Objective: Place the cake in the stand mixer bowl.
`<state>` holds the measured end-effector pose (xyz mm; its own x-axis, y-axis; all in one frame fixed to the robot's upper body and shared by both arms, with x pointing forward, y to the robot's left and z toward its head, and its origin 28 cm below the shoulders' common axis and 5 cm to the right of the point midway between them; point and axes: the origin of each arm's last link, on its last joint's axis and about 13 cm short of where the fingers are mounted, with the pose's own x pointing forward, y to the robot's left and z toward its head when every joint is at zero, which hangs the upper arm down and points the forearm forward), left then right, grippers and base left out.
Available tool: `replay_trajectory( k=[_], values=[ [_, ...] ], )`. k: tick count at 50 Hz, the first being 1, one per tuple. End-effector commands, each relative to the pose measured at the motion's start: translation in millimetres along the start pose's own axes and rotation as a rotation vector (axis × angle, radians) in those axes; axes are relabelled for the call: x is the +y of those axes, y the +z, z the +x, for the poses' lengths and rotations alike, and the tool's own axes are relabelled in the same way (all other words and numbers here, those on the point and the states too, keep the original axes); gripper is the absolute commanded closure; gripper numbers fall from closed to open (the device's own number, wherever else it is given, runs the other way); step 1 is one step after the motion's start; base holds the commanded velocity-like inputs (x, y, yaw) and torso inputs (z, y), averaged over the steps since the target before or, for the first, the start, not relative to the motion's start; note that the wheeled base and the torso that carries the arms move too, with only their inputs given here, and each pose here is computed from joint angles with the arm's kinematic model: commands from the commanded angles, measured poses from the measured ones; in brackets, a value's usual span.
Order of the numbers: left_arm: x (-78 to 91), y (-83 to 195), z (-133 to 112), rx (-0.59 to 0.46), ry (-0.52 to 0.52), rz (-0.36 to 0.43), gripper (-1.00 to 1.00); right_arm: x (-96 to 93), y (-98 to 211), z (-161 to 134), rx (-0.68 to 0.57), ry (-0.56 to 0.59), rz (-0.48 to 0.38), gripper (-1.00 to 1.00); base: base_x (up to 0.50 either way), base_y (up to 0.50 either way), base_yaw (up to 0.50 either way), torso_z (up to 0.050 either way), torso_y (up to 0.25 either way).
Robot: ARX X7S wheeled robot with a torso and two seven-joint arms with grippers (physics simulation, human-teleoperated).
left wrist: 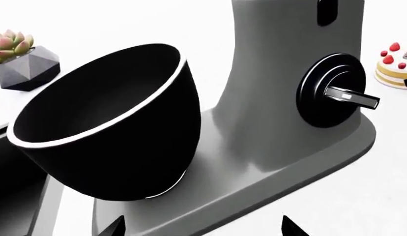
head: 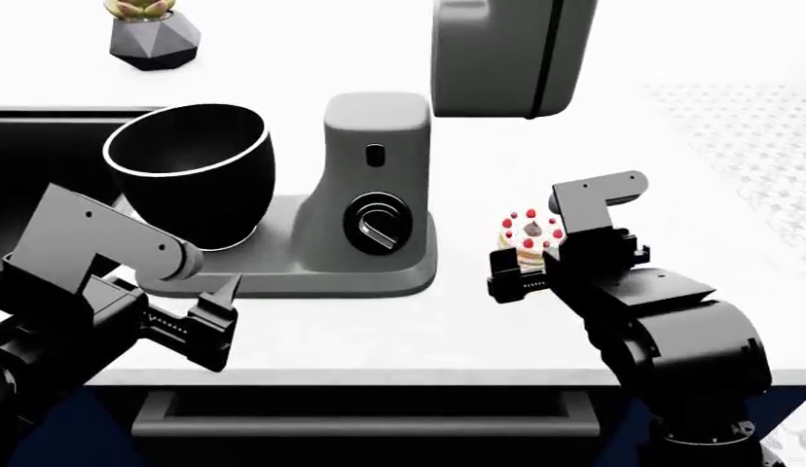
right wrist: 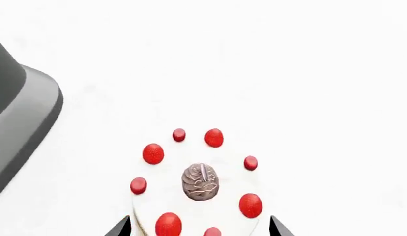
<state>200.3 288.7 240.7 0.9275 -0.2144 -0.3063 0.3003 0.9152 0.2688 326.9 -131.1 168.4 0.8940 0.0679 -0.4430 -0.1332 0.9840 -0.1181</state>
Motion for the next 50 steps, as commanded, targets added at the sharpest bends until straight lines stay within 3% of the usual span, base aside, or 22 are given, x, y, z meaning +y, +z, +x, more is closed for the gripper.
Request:
replay_trajectory(
  k=[1, 27, 28, 36, 50],
  values=[
    [-0.1, -1.0, 0.6, 0.002, -0.001, -0.002, -1.00, -0.4, -11.2, 7.9, 0.038, -0.004, 0.004, -1.00, 0.00, 0.00, 0.00, 0.000, 0.000],
    [-0.3, -1.8, 2.2, 0.005, -0.005, 0.002, -1.00, -4.2, -27.1, 25.8, 0.093, -0.013, 0.028, -1.00, 0.00, 0.00, 0.00, 0.000, -0.001],
    [-0.4, -1.9, 2.3, 0.005, -0.005, 0.003, -1.00, -4.5, -27.0, 25.8, 0.093, -0.020, 0.033, 1.00, 0.01, 0.00, 0.00, 0.000, 0.000],
    [-0.6, -2.3, 3.1, 0.006, -0.007, 0.003, -1.00, -2.6, -17.3, 9.3, 0.007, -0.017, -0.020, 1.00, 0.00, 0.00, 0.00, 0.000, -0.004],
    [-1.2, -1.6, -0.9, -0.002, -0.008, 0.004, -1.00, -0.9, -10.3, -78.0, -0.184, 0.035, -0.085, 1.00, 0.00, 0.00, 0.00, 0.000, 0.000]
  ],
)
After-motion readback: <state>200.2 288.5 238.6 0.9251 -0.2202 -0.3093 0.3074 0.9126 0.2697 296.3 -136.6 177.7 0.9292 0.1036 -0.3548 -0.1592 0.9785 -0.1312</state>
